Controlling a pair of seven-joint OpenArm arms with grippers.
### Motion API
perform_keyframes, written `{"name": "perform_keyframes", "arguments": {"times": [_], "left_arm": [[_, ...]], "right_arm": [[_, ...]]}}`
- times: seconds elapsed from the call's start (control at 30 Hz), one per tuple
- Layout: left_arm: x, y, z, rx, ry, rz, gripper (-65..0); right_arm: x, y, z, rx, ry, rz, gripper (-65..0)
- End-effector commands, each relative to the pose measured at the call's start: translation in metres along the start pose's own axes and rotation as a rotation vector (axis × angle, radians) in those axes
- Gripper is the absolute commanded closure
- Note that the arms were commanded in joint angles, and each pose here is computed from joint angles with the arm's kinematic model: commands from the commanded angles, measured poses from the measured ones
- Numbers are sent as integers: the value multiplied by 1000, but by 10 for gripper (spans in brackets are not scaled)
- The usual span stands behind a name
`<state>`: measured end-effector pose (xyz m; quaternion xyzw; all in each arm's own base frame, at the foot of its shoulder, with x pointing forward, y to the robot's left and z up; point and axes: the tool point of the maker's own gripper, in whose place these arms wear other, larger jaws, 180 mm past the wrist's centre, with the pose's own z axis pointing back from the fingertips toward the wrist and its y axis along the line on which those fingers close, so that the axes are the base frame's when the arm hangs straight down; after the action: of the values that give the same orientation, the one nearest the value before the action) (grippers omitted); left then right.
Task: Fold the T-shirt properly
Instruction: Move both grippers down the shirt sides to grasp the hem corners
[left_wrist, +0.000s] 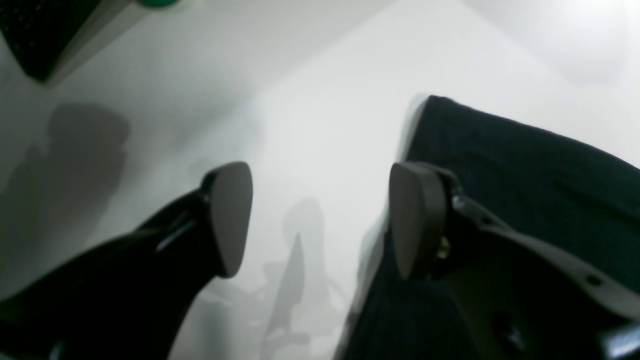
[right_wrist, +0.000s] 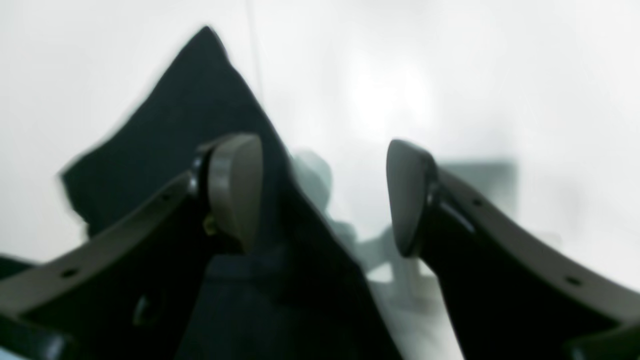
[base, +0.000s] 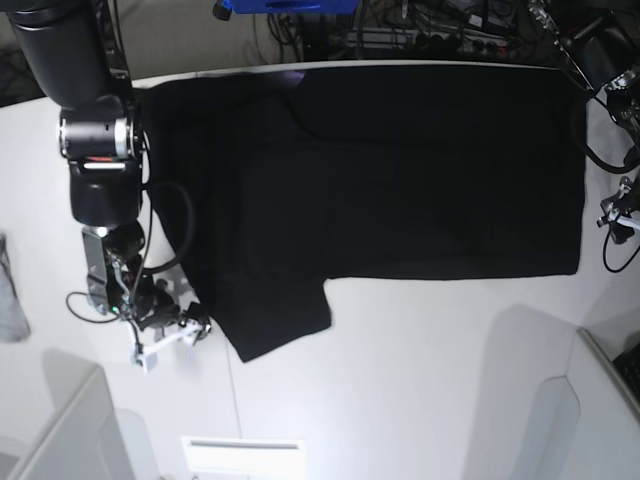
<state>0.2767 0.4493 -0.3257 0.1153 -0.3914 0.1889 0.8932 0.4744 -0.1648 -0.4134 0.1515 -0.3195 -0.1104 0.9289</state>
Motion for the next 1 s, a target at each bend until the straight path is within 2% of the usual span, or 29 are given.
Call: {"name": "perform_keyframes", "arguments": {"times": [0.0, 0.1, 0.27, 0.5, 0.63, 0.8, 0.87, 0.97], "left_arm": [[22, 5, 6, 9, -60, -11, -425], [22, 6, 5, 9, -60, -9, -425], [21, 3, 5, 5, -57, -15, -426], [21, 4, 5, 7, -57, -13, -426], [20, 5, 5, 7, -56, -13, -426], [11, 6, -2, 5, -25, 7, -426], [3, 9, -6, 7, 0, 20, -426], [2, 16, -11, 12, 16, 35, -428]], "right_arm": [[30, 2, 4, -1, -60, 15, -375], [26, 0, -4, -30, -42, 56, -377], [15, 15, -12, -18, -23, 96, -377], [-4, 48, -20, 54, 36, 125, -375], [-9, 51, -21, 57, 50, 138, -371], [-25, 54, -25, 41, 92, 242, -365], [-32, 52, -26, 39, 101, 244, -323], [-31, 52, -27, 39, 90, 246, -161]]}}
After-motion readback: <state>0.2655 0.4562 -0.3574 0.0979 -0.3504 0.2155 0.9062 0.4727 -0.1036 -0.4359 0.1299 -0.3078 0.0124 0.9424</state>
